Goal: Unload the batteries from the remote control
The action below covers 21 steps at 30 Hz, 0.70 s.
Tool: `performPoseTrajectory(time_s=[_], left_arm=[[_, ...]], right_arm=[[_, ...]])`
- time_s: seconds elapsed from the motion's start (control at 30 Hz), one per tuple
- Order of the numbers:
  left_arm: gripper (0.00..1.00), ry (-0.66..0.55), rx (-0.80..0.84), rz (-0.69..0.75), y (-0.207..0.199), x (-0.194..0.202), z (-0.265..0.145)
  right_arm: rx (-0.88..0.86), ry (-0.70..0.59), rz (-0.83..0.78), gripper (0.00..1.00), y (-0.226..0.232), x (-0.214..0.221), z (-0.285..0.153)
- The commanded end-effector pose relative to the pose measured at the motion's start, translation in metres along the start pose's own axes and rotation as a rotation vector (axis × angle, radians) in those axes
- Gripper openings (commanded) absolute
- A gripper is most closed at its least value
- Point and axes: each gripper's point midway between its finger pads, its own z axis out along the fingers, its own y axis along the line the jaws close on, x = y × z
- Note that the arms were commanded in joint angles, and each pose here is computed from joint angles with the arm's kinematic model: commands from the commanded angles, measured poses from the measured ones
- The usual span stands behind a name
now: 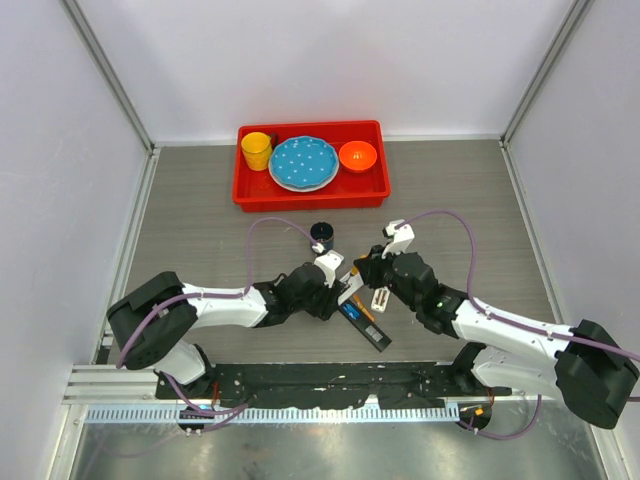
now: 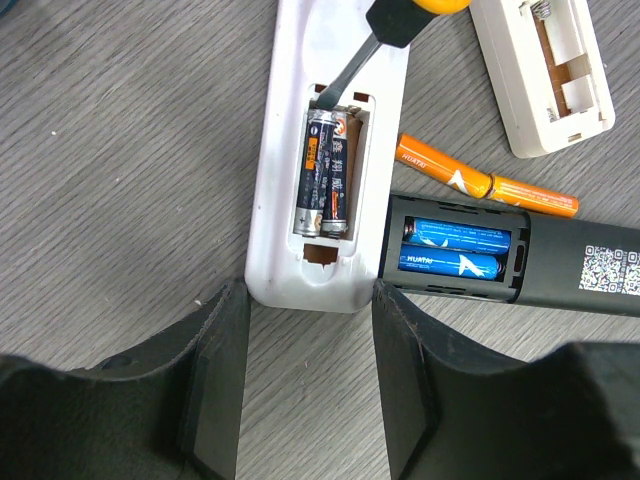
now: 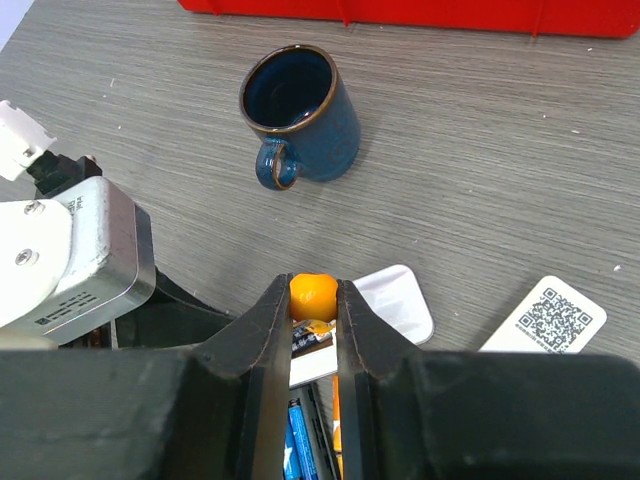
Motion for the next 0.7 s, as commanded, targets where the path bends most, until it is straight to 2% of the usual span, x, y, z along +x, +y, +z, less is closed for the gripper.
performPoseTrajectory(time_s=[0.0, 0.27, 0.67], left_arm=[[0.0, 0.114, -0.029, -0.01, 0.008, 0.036, 0.001], [0.0, 0.111, -0.035, -0.011, 0.009, 0.034, 0.001], [0.0, 0.106, -0.046, -0.014, 0.011, 0.033, -0.001]], right_arm=[[-0.173, -0.06, 0.11, 0.01, 0.044, -0.032, -0.008], [-0.18, -0.068, 0.122, 0.01, 0.046, -0.038, -0.014], [-0.152, -0.01, 0.102, 0.01, 0.04, -0.016, -0.001]])
